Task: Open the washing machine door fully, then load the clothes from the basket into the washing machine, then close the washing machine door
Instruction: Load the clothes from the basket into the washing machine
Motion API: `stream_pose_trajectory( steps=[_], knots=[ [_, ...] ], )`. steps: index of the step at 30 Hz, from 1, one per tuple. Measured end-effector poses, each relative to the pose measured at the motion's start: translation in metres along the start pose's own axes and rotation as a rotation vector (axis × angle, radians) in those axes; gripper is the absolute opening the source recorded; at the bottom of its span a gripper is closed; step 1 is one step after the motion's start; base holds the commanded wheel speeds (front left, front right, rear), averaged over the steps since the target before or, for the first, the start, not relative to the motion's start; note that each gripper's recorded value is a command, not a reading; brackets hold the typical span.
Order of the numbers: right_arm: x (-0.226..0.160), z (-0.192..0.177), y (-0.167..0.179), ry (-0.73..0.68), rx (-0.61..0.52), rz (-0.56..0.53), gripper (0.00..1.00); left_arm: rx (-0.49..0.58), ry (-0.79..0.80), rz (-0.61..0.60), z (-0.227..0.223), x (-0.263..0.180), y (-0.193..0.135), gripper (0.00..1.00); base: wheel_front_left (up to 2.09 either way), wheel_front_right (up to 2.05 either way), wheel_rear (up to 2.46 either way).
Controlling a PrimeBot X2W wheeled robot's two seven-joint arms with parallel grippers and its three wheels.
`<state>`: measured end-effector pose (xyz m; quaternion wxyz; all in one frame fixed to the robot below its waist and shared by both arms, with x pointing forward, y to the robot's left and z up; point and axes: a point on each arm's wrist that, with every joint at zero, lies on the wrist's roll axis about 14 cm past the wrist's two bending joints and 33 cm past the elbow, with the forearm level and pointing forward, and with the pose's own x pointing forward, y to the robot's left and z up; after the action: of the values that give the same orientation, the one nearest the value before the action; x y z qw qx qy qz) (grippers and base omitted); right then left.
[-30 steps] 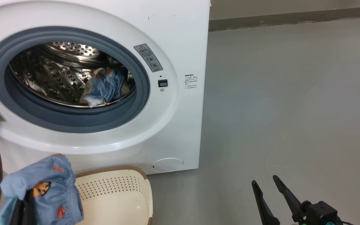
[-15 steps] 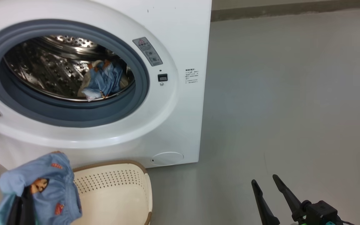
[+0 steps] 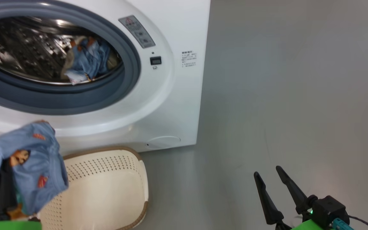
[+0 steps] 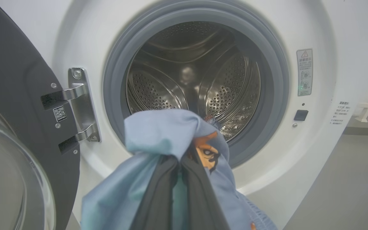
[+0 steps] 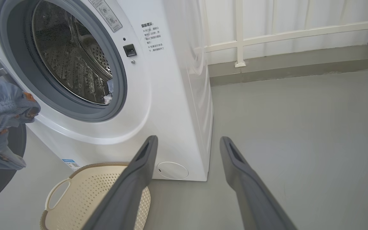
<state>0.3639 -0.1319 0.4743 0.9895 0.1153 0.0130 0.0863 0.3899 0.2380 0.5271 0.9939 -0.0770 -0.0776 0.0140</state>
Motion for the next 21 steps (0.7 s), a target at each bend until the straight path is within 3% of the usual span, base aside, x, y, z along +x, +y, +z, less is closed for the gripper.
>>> stream_pose_trajectory(
  steps=[13, 21],
  knots=[
    [0.017, -0.017, -0.014, 0.046, 0.006, -0.031, 1.00, 0.009, 0.024, -0.098, -0.024, 0.070, -0.009, 0.00, 0.00, 0.00, 0.00],
    [0.012, -0.027, -0.026, 0.080, 0.005, -0.073, 1.00, 0.007, 0.047, -0.185, -0.044, 0.108, -0.031, 0.00, 0.00, 0.00, 0.00]
  ],
)
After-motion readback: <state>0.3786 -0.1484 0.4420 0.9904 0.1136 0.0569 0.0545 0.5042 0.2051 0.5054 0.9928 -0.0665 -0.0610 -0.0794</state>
